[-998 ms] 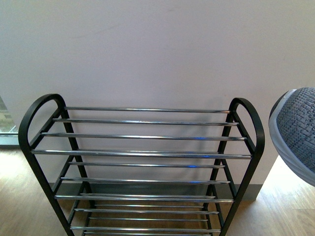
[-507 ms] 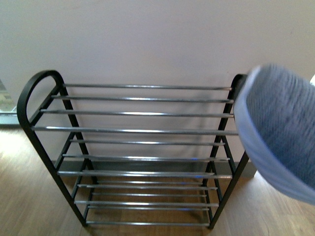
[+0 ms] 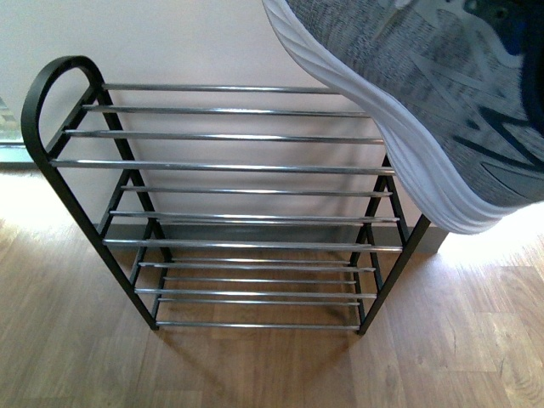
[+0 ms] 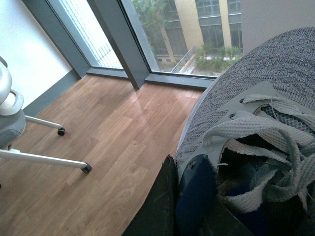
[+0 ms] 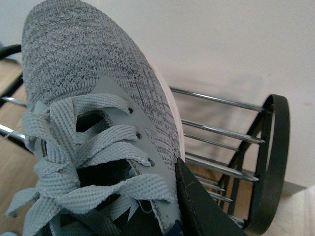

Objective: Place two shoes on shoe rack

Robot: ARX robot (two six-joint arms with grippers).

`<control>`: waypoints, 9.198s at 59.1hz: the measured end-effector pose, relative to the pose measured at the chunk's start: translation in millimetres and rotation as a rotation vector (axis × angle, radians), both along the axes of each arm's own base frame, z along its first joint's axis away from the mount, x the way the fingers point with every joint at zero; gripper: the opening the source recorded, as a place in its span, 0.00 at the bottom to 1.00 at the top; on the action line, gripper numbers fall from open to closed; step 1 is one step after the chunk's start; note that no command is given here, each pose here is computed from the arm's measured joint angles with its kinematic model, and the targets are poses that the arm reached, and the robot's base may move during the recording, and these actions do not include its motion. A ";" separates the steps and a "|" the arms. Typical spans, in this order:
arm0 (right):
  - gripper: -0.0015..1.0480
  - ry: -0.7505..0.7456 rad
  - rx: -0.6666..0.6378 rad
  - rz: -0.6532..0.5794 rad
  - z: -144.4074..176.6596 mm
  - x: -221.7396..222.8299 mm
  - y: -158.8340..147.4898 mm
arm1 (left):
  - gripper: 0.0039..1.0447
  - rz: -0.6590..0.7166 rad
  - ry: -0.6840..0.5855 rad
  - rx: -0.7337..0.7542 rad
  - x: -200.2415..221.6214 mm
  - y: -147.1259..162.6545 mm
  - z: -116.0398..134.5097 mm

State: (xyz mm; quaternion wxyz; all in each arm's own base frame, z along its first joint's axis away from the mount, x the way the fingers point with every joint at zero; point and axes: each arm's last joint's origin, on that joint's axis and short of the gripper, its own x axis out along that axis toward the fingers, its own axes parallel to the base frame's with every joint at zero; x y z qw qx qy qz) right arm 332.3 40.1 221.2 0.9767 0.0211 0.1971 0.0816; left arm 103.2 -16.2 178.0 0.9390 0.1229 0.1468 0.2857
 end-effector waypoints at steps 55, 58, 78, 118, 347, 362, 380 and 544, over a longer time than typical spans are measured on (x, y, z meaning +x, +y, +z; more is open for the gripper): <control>0.03 0.292 0.132 -0.407 -45.6 118.3 -37.7 | 0.01 0.000 0.000 0.000 0.0 0.0 0.0; 0.11 0.284 0.140 -0.396 -44.9 118.9 -37.4 | 0.01 0.000 0.000 0.000 0.0 0.0 0.0; 0.61 0.278 0.148 -0.145 -4.1 71.9 -51.0 | 0.01 0.000 0.000 0.000 0.0 0.0 0.0; 0.02 -0.384 -0.040 -0.176 -18.0 -87.2 -58.2 | 0.01 0.000 0.000 0.000 0.0 0.0 0.0; 0.91 -0.412 -0.039 -0.169 -51.7 -235.4 -40.3 | 0.01 -0.204 0.001 -0.679 165.0 -7.1 46.7; 0.91 -0.412 -0.039 -0.170 -51.7 -235.4 -40.3 | 0.01 -0.195 0.148 -0.742 242.0 -47.7 37.7; 0.91 -0.412 -0.039 -0.169 -51.7 -235.4 -40.3 | 0.01 -0.274 0.323 -0.795 285.0 -110.5 8.2; 0.91 -0.412 -0.039 -0.169 -51.7 -235.4 -40.3 | 0.51 -0.450 0.209 -1.128 323.0 -166.3 20.1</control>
